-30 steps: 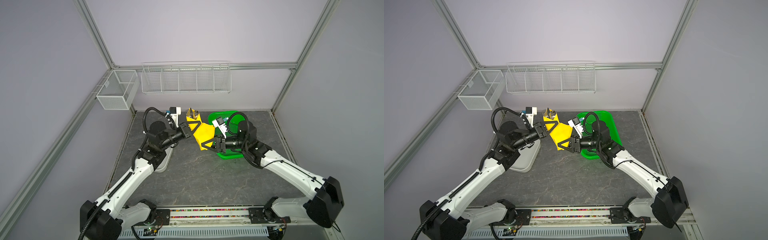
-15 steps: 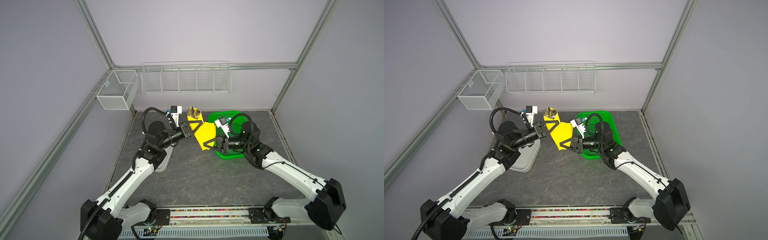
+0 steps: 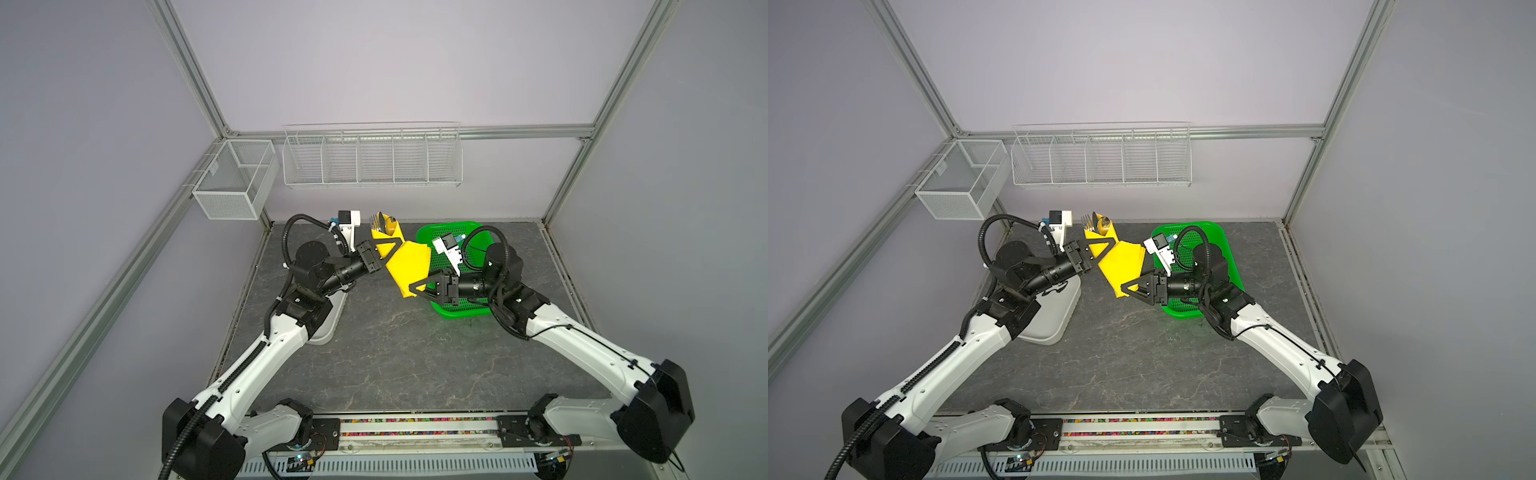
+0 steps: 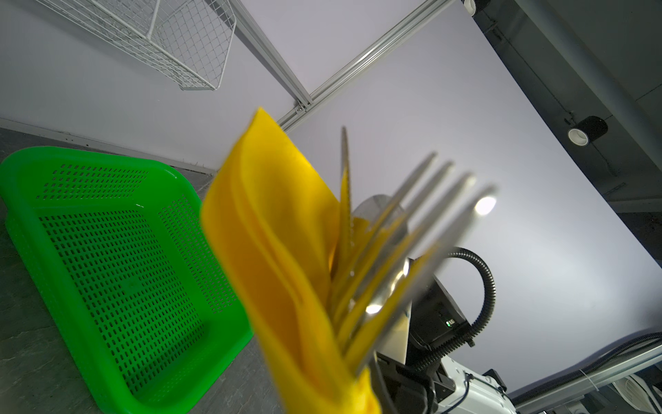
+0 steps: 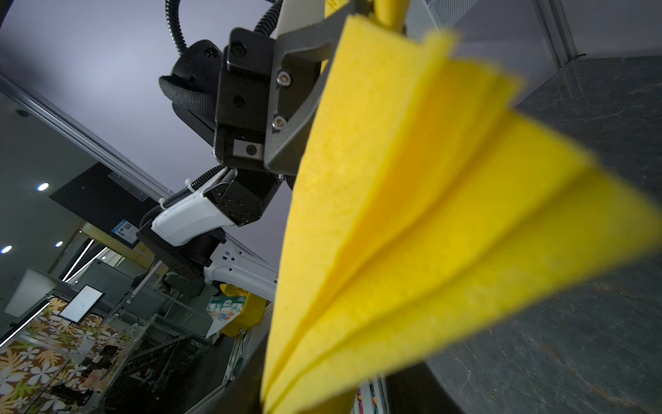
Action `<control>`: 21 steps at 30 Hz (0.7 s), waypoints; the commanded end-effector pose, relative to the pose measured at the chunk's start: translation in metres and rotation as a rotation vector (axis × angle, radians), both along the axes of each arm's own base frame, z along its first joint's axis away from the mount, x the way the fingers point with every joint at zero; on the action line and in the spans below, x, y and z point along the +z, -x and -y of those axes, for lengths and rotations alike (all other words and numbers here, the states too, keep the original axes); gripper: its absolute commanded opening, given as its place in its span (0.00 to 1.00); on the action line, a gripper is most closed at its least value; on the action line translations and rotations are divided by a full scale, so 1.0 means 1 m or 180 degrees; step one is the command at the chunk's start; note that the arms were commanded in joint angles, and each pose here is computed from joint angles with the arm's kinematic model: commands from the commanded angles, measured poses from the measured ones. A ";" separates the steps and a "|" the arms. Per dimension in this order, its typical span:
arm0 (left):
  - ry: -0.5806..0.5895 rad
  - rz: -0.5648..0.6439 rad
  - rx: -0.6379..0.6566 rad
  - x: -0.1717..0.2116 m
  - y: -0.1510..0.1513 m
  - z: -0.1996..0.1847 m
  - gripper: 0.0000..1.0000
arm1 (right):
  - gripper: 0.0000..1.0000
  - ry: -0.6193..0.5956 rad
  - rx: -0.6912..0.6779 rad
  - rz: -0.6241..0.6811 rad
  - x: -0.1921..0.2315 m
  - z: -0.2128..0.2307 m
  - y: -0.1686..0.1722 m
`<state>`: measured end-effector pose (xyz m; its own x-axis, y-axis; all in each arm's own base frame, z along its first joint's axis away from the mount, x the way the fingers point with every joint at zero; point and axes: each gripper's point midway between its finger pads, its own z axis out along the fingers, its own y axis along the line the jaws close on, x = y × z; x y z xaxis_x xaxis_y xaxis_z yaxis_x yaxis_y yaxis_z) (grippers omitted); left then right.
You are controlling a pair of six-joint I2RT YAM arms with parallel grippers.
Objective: Place the utensils on the paper napkin and roll it up
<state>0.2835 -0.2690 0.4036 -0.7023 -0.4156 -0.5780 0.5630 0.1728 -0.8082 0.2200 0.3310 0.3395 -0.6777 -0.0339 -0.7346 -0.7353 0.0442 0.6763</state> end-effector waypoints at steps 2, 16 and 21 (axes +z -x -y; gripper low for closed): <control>0.0123 0.0174 0.0049 0.021 0.002 -0.005 0.00 | 0.50 0.0005 -0.0048 0.0016 -0.001 0.004 0.001; -0.0644 0.0152 0.0689 -0.015 -0.012 -0.030 0.00 | 0.76 0.0869 -0.1467 0.0748 0.022 0.068 -0.014; -0.0687 0.0094 0.0683 -0.024 -0.015 -0.026 0.00 | 0.68 0.1118 -0.1303 0.0911 0.022 0.036 -0.015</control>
<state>0.2979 -0.2449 0.3608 -0.6401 -0.4067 -0.6518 0.4818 0.4483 -0.7529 0.2262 0.2867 0.3867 -0.4722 0.0209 -0.8812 -0.7677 0.4815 0.4228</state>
